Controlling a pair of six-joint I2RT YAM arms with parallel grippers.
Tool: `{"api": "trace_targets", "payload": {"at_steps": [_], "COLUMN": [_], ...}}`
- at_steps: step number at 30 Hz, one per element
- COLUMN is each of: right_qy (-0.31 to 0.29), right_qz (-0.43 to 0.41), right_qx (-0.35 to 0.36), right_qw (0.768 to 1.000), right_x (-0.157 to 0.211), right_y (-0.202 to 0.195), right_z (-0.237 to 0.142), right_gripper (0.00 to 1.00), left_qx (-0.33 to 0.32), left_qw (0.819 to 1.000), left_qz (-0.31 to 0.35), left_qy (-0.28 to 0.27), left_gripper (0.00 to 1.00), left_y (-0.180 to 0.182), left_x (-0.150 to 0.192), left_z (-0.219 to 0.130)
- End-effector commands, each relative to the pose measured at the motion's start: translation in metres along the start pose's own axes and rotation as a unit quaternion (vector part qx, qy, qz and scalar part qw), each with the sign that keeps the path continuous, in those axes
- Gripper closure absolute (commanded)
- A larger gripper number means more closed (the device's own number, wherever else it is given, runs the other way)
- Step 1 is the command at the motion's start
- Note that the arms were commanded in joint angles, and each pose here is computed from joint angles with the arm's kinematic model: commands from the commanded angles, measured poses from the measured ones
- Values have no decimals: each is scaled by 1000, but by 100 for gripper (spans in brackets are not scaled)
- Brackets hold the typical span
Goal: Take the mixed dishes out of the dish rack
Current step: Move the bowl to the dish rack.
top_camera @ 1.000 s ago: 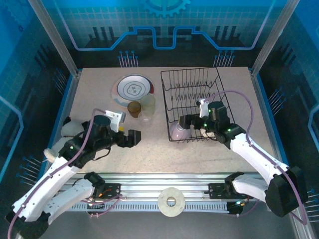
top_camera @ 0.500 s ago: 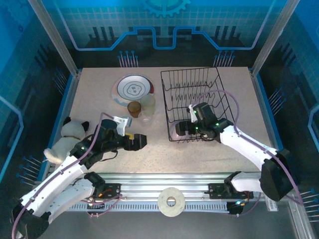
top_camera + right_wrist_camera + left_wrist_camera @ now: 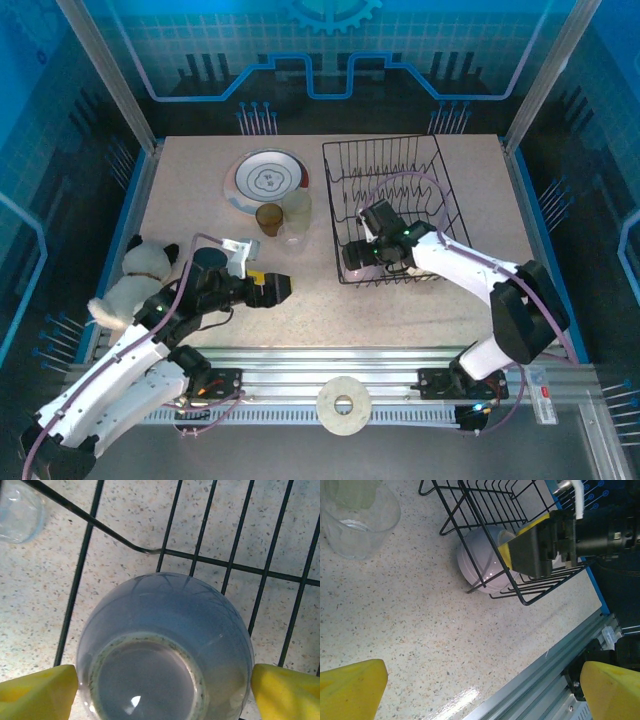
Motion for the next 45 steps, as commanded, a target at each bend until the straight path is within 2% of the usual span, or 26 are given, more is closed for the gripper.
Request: {"api": "trace_targets", "payload": {"at_steps": [1,9,20,29,34,45], "right_qy": [15,21,15,4,-7,-9], "right_qz": [-5,0,41,99,116,142], "right_qx": [29,43,57,68,61,90], "right_qw": [999,999,997,993,991,986], "right_x": [2,2,-16,-31,-38,-55], "right_y": [-2,-9,-38,-75,-78,-90], "right_z": [2,10,20,22,19,11], "right_gripper": [11,21,28,30,30,29], "left_qx": [1,1,20,24,36,84], "left_qw": [1000,1000,1000,999,999,996], "left_qz": [-9,-9,-13,-19,-23,10], "left_qy": [4,4,3,10,12,32], "left_gripper": [1,1,1,1,1,1], "left_y": [2,2,-4,-4,-9,-52], "left_x": [3,3,2,4,0,-25], "left_z": [0,0,-1,2,5,30]}}
Point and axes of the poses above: each hand's point on the last joint's axis, 136 mm out from that joint toward the fingers, its own z axis out along the fingers, its own y axis along the line the jaws close on, x = y × z, the point moved 4 cm from there along -z, back along the fingers, and after that the axes turned 2 degrees about z, right-handed, at the moved point
